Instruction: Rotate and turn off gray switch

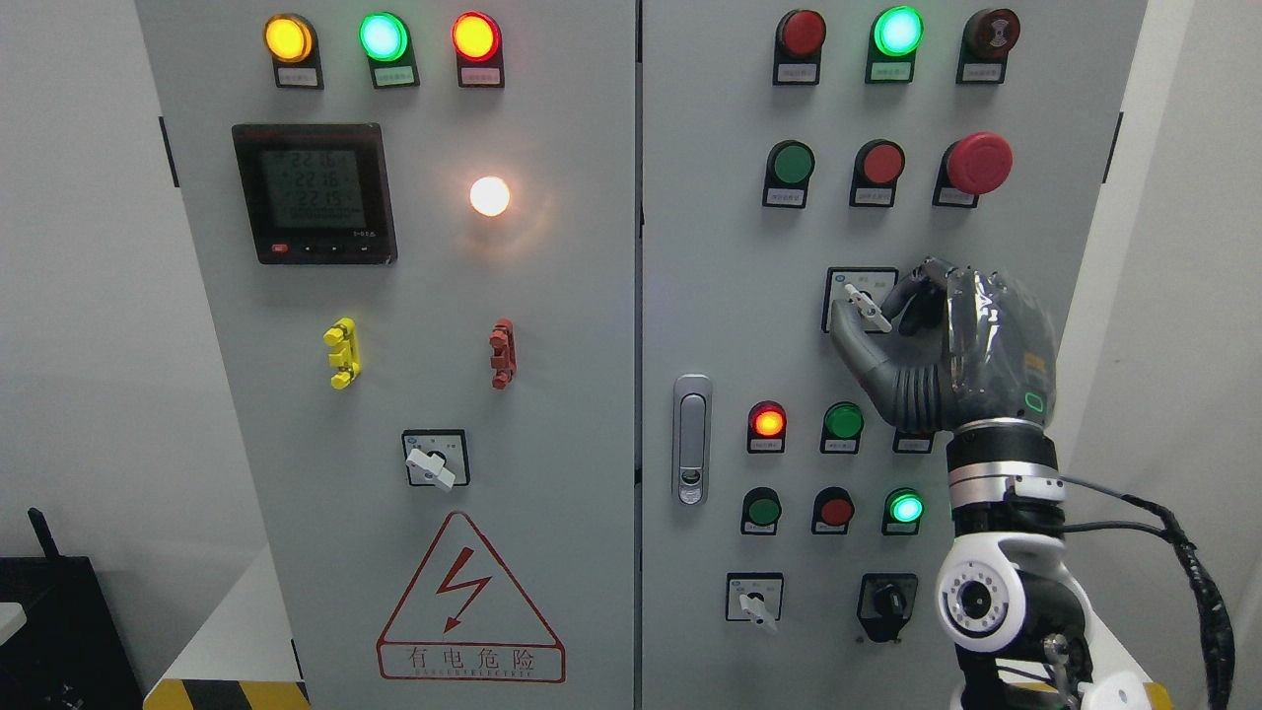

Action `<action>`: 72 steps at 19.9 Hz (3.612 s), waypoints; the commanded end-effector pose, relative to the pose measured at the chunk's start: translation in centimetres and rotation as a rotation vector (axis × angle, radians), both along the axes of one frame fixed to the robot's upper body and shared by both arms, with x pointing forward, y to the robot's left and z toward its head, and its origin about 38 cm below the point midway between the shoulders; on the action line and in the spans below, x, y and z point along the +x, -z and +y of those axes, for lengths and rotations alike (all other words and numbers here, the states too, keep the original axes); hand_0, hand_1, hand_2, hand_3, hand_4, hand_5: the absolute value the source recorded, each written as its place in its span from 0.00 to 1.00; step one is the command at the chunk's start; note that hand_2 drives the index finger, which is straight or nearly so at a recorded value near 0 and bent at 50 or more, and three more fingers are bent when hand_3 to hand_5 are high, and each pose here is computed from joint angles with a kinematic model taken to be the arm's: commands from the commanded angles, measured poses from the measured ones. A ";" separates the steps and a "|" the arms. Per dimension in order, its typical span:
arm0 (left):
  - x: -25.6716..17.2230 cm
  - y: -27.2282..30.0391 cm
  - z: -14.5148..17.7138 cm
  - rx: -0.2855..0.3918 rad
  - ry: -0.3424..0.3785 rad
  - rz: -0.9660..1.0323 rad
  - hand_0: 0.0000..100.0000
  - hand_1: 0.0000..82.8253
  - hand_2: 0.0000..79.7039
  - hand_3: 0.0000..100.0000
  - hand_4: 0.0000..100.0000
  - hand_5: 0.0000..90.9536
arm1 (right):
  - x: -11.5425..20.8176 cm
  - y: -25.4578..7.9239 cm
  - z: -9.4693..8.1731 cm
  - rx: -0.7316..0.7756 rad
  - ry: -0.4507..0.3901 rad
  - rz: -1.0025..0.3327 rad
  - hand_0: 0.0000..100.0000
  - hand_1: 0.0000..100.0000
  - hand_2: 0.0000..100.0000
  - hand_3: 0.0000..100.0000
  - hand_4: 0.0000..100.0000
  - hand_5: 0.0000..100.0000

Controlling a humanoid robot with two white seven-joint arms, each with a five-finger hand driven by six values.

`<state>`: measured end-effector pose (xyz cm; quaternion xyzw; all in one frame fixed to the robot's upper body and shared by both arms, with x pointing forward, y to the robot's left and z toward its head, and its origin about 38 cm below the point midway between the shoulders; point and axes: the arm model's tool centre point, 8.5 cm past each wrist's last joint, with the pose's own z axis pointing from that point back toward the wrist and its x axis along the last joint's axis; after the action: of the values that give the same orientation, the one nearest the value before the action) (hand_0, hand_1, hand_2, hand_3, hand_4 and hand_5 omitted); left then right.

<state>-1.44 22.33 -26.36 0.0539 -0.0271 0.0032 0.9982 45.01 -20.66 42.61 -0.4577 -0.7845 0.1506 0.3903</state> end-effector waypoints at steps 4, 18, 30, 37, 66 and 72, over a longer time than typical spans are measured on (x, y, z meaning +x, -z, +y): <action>-0.8 -0.1 0.0 0.000 -0.024 0.024 0.12 0.47 0.00 0.00 0.00 0.00 | 0.0 0.0 -0.6 -0.019 0.018 -0.003 0.33 0.40 0.66 0.83 0.77 0.90; -0.8 -0.1 0.0 0.000 -0.024 0.024 0.12 0.47 0.00 0.00 0.00 0.00 | 0.1 0.0 -0.2 -0.027 0.010 -0.002 0.41 0.40 0.71 0.86 0.78 0.91; -0.8 -0.1 0.0 0.000 -0.024 0.022 0.12 0.47 0.00 0.00 0.00 0.00 | 0.1 0.1 0.0 -0.030 0.000 0.009 0.47 0.37 0.75 0.88 0.78 0.91; -0.8 -0.1 0.0 0.000 -0.024 0.024 0.12 0.47 0.00 0.00 0.00 0.00 | 0.2 0.2 0.2 -0.026 -0.008 0.016 0.49 0.37 0.75 0.88 0.79 0.91; -0.8 -0.1 0.0 0.001 -0.023 0.024 0.12 0.47 0.00 0.00 0.00 0.00 | 0.5 0.2 1.0 -0.017 -0.027 0.022 0.54 0.31 0.75 0.89 0.79 0.92; -0.8 -0.1 0.0 0.001 -0.025 0.024 0.12 0.47 0.00 0.00 0.00 0.00 | 0.2 0.3 1.0 -0.022 -0.031 0.016 0.55 0.32 0.76 0.89 0.79 0.92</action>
<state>-1.43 22.33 -26.36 0.0540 -0.0271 0.0032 0.9982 45.42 -19.81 42.38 -0.4503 -0.7839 0.1682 0.3930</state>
